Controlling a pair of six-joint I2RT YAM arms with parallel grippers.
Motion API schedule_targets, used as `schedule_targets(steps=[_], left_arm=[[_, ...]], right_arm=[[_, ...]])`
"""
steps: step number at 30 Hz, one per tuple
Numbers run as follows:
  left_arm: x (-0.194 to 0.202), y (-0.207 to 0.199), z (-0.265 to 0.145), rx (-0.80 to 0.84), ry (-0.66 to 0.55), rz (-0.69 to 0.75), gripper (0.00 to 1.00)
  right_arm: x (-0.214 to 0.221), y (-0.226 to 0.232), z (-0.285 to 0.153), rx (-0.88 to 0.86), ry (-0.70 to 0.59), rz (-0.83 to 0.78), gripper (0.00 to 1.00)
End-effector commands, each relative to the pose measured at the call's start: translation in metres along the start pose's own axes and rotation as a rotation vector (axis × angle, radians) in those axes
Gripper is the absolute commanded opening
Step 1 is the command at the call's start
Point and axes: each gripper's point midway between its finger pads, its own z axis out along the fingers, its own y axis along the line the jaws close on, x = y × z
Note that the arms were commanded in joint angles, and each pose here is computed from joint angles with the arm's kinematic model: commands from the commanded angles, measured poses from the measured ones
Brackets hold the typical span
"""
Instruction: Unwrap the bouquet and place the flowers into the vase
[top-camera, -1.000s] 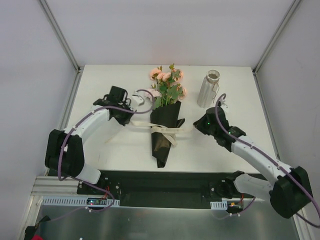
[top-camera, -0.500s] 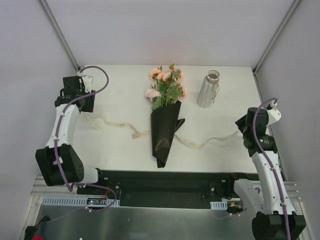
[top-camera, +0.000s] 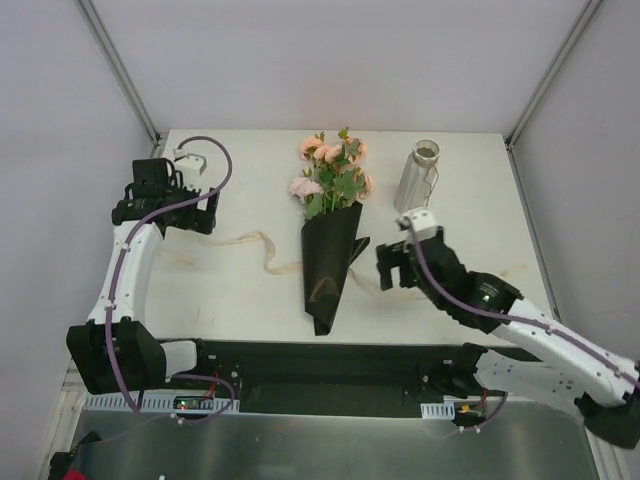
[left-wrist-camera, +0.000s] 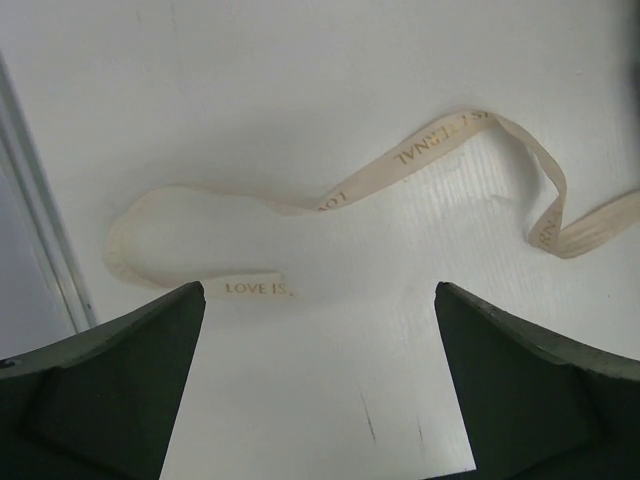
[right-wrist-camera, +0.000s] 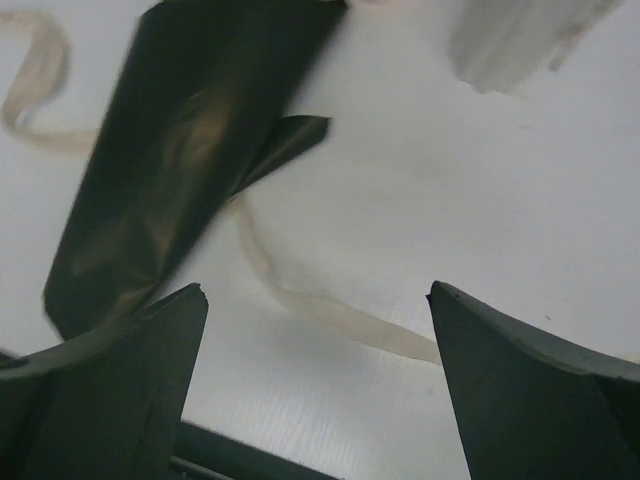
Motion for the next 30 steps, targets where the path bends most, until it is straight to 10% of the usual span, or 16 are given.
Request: schedule_targets(steps=[1,13,30], left_arm=[[0.044,-0.024,0.022,0.09,0.154,0.019,0.99],[0.077,-0.031,0.033,0.106,0.245,-0.009,0.99],[0.065,-0.034,0.016,0.107,0.203,-0.019,0.99]], right_arm=[[-0.002,0.073,-0.019,-0.154,-0.021,-0.415,0.96],[0.072,0.222,0.002,-0.399,0.113,-0.891,0.96],[0.113,0.224,0.055,-0.179,0.087,-1.118,0.96]])
